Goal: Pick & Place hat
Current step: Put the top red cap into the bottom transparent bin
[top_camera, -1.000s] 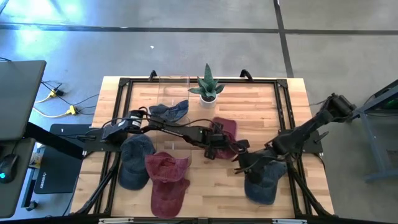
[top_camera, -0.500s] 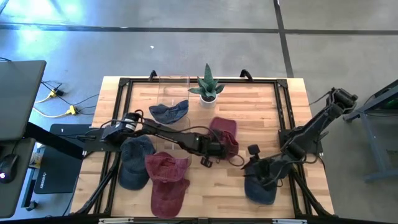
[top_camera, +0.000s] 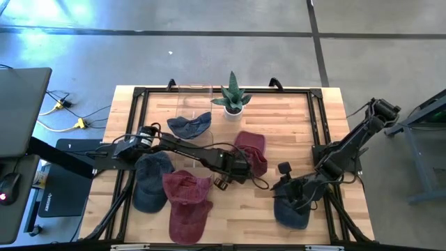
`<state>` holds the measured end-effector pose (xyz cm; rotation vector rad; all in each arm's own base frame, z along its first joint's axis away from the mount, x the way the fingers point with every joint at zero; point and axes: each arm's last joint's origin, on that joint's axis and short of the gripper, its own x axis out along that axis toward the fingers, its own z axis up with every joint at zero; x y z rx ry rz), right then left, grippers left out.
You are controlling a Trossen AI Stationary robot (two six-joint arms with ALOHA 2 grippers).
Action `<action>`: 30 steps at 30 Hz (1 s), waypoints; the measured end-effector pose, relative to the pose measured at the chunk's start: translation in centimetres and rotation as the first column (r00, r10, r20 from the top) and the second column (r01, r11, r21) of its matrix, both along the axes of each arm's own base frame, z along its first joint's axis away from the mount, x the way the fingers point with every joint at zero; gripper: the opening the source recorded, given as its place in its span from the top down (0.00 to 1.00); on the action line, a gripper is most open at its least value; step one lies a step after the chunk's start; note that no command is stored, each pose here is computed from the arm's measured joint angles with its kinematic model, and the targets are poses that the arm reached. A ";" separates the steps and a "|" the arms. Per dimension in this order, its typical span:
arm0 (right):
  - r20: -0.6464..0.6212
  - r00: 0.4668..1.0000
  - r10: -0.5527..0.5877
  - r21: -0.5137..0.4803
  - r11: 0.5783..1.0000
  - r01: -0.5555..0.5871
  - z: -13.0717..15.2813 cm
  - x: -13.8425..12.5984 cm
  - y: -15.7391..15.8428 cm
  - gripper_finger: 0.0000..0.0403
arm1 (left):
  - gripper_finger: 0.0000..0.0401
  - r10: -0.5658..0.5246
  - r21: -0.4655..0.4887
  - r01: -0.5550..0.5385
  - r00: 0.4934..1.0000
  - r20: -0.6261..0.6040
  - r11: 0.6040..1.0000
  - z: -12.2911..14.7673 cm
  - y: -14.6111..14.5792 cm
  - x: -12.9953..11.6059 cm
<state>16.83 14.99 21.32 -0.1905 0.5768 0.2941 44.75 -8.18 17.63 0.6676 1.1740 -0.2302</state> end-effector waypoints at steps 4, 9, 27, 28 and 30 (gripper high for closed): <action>-0.001 1.000 0.000 0.000 1.000 0.000 0.0 0.0 0.0 0.71 | 0.48 0.034 0.148 -0.029 0.999 -0.032 0.989 -1.9 0.2 0.2; -0.010 1.000 -0.010 -0.002 1.000 0.010 -0.1 0.0 -0.1 0.71 | 0.65 -0.016 0.132 0.024 0.998 -0.058 0.991 -2.3 0.2 0.3; -0.117 0.989 -0.095 -0.222 0.973 0.067 -2.9 0.1 -0.3 0.63 | 0.98 -0.096 0.057 0.097 0.995 -0.016 0.994 4.6 -0.1 0.4; -0.124 0.987 -0.099 -0.236 0.969 0.068 -3.3 0.2 -0.2 0.61 | 0.99 -0.104 0.039 0.104 0.994 -0.019 0.994 5.2 -0.1 0.4; -0.132 0.984 -0.117 -0.266 0.961 0.079 -3.9 0.4 -0.1 0.55 | 0.99 -0.120 -0.002 0.120 0.993 -0.010 0.993 6.4 -0.2 0.5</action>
